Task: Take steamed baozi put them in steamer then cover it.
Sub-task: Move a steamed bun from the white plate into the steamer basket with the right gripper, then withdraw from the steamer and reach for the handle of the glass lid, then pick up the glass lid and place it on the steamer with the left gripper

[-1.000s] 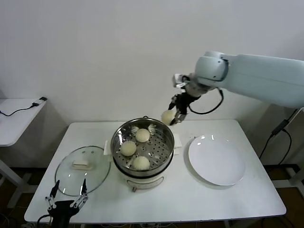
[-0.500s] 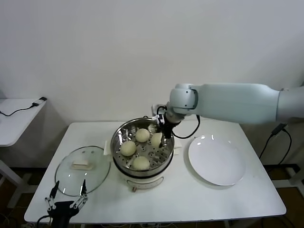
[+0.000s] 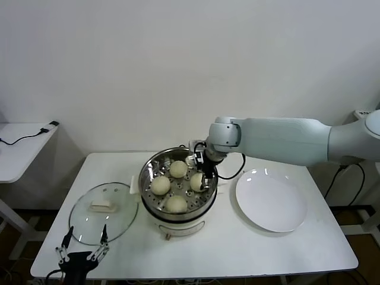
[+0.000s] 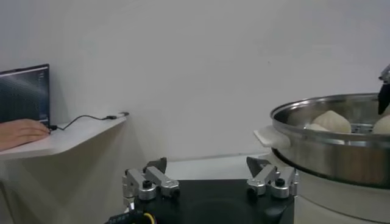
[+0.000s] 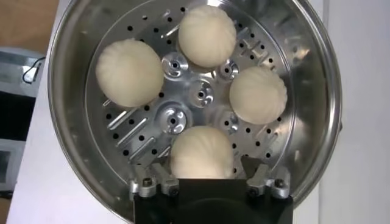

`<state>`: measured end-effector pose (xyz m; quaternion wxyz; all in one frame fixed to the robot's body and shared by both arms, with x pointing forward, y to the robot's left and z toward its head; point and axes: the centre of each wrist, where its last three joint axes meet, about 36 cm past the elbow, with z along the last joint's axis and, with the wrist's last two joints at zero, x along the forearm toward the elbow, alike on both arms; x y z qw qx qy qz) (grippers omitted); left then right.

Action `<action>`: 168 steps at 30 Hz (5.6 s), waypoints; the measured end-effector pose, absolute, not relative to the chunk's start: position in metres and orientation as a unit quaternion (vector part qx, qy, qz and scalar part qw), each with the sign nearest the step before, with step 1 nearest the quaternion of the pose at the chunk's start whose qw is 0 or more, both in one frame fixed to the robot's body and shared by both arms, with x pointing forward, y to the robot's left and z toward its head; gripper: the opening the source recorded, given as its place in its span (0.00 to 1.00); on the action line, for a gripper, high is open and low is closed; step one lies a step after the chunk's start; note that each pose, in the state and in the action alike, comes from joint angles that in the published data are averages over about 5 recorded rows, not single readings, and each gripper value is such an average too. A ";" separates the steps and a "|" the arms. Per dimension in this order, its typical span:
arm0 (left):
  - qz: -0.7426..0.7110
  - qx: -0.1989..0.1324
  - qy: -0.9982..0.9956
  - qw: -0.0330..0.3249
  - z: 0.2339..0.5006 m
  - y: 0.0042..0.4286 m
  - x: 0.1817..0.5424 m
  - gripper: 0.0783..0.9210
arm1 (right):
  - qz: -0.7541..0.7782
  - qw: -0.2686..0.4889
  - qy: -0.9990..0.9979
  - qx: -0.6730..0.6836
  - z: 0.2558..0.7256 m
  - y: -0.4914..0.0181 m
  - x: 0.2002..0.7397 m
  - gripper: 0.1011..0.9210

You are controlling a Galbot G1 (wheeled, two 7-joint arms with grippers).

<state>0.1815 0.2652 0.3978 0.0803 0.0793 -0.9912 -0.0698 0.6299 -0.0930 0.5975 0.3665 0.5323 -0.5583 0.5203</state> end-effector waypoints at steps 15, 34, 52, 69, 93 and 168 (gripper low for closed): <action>-0.077 0.070 -0.992 0.072 0.399 0.266 0.183 0.88 | 0.436 0.302 -0.669 0.521 0.672 -0.145 0.650 0.88; -0.057 0.075 -0.995 0.035 0.403 0.279 0.204 0.88 | 0.211 0.084 -0.926 0.302 0.583 -0.320 0.590 0.88; -0.088 0.067 -0.994 0.020 0.392 0.287 0.214 0.88 | 0.033 0.072 -0.982 0.169 0.375 -0.385 0.411 0.88; -0.516 0.084 -0.852 0.019 0.342 0.320 0.225 0.88 | -0.041 0.104 -0.990 0.084 0.305 -0.367 0.297 0.88; -0.723 0.018 -0.691 0.008 0.239 0.390 0.297 0.88 | -0.055 0.084 -0.994 0.041 0.317 -0.358 0.276 0.88; -0.701 0.133 -0.695 0.085 0.427 0.313 0.344 0.07 | 0.003 0.085 -0.996 0.027 0.330 -0.338 0.268 0.88</action>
